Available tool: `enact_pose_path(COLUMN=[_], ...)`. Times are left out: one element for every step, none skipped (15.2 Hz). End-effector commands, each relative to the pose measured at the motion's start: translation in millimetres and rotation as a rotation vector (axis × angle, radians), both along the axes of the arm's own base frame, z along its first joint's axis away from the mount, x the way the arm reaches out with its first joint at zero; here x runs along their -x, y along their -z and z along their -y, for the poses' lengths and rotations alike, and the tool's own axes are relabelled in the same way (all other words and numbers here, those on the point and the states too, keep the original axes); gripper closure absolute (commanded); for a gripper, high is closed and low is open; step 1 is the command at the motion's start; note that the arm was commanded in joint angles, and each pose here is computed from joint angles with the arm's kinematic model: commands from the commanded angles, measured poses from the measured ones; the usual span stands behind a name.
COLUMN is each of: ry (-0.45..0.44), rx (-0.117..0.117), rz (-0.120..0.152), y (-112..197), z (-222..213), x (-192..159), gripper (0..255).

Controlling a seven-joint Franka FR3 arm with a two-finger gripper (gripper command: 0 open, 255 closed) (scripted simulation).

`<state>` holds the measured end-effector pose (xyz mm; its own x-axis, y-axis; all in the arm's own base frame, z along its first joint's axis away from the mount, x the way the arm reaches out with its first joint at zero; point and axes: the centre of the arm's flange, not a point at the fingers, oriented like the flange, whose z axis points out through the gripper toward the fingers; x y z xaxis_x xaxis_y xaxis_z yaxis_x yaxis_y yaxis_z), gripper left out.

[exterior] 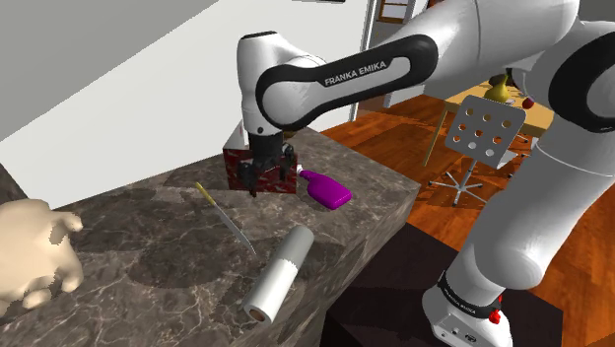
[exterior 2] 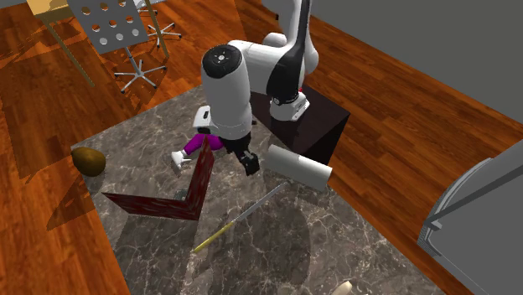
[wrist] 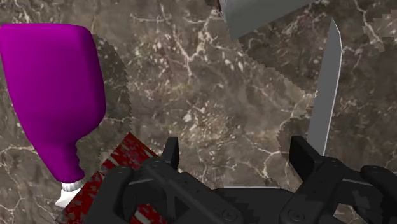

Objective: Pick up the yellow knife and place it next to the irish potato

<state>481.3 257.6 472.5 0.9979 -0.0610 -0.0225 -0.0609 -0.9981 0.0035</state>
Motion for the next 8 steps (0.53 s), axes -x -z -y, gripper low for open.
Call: enact_pose_path(ry=[0.002, 0.003, 0.004, 0.004, 0.005, 0.006, 0.006, 0.007], rx=[-0.004, -0.005, -0.007, -0.008, -0.009, -0.011, -0.012, -0.014], rz=[0.002, 0.003, 0.004, 0.005, 0.006, 0.007, 0.008, 0.009], y=[9.9, 14.4, 18.8, 23.2, 27.6, 32.0, 36.3, 40.7], z=[-24.2, -33.9, -43.6, -53.3, -62.9, -72.6, -82.3, -92.0], x=[-16.8, -24.2, -31.6, -39.0, -46.4, -53.9, -61.3, -68.8], gripper=[0, 0, 0, 0, 0, 0, 0, 0])
